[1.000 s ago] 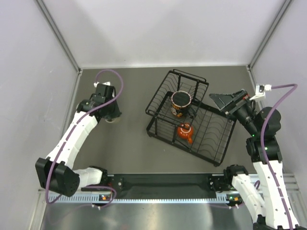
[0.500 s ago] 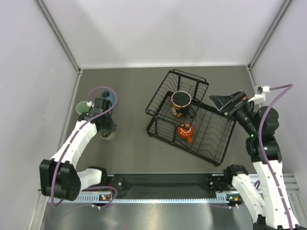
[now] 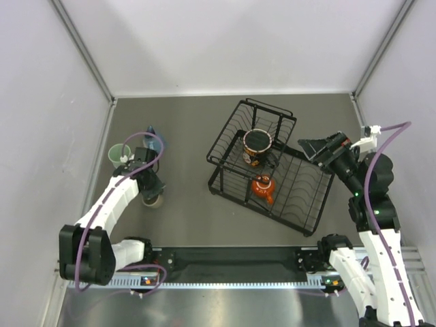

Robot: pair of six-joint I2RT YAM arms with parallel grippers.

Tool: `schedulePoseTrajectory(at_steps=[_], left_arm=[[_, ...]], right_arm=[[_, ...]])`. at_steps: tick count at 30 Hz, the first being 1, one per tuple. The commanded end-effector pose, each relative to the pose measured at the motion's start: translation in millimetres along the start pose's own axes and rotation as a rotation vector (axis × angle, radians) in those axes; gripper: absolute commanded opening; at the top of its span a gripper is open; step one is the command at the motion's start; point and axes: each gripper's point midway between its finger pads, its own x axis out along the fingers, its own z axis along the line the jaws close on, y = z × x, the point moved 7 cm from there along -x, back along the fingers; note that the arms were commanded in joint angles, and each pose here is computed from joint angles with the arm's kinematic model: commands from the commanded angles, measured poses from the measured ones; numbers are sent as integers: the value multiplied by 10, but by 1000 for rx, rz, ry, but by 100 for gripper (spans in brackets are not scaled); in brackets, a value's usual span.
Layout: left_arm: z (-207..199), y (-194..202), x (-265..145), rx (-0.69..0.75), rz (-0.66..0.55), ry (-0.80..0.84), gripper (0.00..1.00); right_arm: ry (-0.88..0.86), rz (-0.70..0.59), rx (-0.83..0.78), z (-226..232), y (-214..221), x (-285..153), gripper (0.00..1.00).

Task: Unload the cups from the dish rack

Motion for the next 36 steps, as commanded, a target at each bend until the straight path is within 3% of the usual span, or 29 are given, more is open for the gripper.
schedulePoseTrajectory(at_steps=[1,9,11,12,14,15,19,28,36], left_arm=[[6,-26,127,-38,-11,-33,0],[58,81,283,-33,39,-59,0],[77,90,285,-33,29,-63,4],[79,85,281,-36,25,-62,18],[68,94,275,-31,33,-48,24],[66,92,261,-31,37,-50,36],[-11,46,195,-21,41,-11,49],[-302,-76,-119,28,34,231,65],[-533,-247,-506,107,-23,430,87]], right_arm=[[34,-4,-22,-90,37,0,100],[94,-26,-27,-255,90,12,100],[96,-24,-33,-270,100,12,100],[100,-20,-42,-291,112,18,100],[97,-3,-65,-317,142,19,100],[100,8,-97,-354,164,29,100],[199,31,-102,-550,239,47,100],[390,164,-65,-1020,579,37,99],[353,223,-58,-1247,864,40,85]])
